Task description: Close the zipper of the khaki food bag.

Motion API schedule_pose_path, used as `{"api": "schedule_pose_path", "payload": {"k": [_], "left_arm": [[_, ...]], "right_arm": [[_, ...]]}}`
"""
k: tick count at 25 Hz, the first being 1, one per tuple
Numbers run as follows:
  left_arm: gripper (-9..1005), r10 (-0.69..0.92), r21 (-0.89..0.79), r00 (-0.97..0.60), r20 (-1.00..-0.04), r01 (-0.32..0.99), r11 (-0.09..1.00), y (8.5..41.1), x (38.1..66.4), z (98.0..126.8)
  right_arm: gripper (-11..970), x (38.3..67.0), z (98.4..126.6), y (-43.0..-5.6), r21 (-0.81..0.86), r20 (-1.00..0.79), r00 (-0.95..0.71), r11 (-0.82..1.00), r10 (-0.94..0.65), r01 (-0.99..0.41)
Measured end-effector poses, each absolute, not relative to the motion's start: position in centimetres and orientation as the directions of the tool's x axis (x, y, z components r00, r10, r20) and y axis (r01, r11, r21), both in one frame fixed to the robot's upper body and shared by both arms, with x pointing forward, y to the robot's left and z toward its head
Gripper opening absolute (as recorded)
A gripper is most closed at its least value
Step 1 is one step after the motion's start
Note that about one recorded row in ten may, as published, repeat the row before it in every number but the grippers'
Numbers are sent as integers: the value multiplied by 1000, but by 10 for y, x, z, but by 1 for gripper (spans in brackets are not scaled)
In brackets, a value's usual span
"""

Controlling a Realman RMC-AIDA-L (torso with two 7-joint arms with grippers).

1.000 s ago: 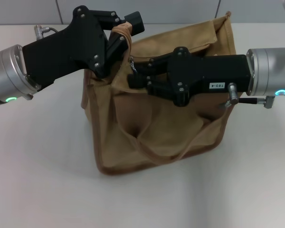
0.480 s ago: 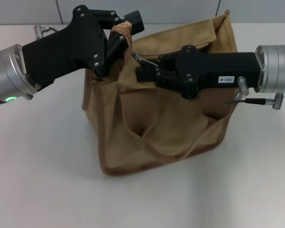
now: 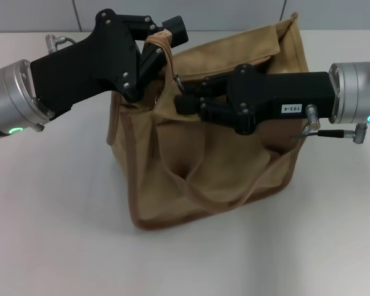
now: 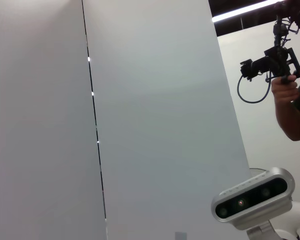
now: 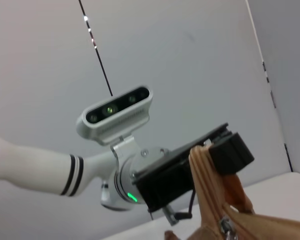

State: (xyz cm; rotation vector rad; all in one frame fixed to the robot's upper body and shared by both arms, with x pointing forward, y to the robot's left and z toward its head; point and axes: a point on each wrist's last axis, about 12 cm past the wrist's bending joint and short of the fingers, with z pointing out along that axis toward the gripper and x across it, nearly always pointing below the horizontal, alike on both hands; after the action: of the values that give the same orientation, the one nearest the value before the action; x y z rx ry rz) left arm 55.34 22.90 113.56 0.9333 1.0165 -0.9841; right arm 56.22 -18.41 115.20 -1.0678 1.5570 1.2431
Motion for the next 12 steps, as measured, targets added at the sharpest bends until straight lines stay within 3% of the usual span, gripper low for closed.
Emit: {"api": "schedule_pose_path", "payload": {"k": [6,12], "left_arm": [[0,-206,153,217,-954,945,288,230,553,1135],[0,-204,151,215,-955,944,292,231,553,1135]], "right_arm": [[182,565,1153,-189,227,-962,-246,157,-119,-961],[389,565,1157,-193,247,-959,-264,148,-105,-958]]}}
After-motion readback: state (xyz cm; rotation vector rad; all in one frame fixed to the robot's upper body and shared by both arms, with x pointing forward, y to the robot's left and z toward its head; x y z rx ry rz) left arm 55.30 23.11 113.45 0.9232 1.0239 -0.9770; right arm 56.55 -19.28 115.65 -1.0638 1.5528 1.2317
